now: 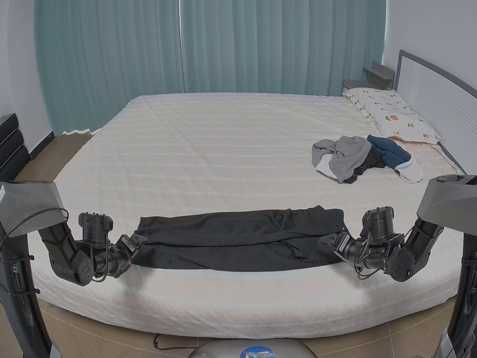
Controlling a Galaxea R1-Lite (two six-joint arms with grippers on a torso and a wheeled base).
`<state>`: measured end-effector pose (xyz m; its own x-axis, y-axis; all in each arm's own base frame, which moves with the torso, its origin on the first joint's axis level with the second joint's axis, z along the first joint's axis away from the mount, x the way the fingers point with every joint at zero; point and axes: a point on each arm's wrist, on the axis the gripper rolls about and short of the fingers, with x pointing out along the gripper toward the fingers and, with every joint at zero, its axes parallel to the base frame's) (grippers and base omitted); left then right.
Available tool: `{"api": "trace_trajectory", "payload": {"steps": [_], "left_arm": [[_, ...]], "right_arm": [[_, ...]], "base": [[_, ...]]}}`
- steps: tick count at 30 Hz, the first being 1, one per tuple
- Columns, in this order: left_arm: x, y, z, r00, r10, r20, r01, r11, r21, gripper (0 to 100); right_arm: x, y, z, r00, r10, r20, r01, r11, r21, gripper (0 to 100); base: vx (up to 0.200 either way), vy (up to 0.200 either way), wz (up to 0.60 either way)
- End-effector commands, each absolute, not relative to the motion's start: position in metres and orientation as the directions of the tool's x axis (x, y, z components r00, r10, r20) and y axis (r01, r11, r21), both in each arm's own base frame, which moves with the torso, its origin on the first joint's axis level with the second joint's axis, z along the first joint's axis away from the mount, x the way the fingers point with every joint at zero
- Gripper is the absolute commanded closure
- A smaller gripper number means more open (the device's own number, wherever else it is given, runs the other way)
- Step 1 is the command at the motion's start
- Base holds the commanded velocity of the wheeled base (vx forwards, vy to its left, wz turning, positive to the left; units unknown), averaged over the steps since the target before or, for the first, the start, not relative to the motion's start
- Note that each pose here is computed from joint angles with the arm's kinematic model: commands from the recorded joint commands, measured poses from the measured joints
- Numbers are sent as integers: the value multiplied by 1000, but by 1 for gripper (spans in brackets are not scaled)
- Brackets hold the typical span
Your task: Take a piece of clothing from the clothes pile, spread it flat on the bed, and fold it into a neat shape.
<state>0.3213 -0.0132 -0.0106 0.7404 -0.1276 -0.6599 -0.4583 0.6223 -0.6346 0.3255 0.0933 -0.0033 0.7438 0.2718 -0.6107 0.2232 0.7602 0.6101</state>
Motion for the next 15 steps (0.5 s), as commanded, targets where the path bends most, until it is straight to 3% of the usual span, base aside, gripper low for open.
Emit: {"api": "trace_trajectory", "payload": {"steps": [1, 5, 15], "left_arm": [[322, -13, -11, 741, -128, -659, -458, 622, -635, 0], [322, -13, -11, 741, -128, -659, -458, 622, -635, 0], [321, -13, -12, 739, -126, -661, -460, 623, -633, 0]], "right_arm": [[328, 93, 13, 775, 284, -565, 210, 727, 654, 0], [336, 97, 10, 801, 305, -515, 197, 679, 707, 0], [353, 99, -19, 801, 284, -528, 218, 682, 698, 0]], "base": [[0, 0, 0], [0, 0, 0], [0, 0, 0]]}}
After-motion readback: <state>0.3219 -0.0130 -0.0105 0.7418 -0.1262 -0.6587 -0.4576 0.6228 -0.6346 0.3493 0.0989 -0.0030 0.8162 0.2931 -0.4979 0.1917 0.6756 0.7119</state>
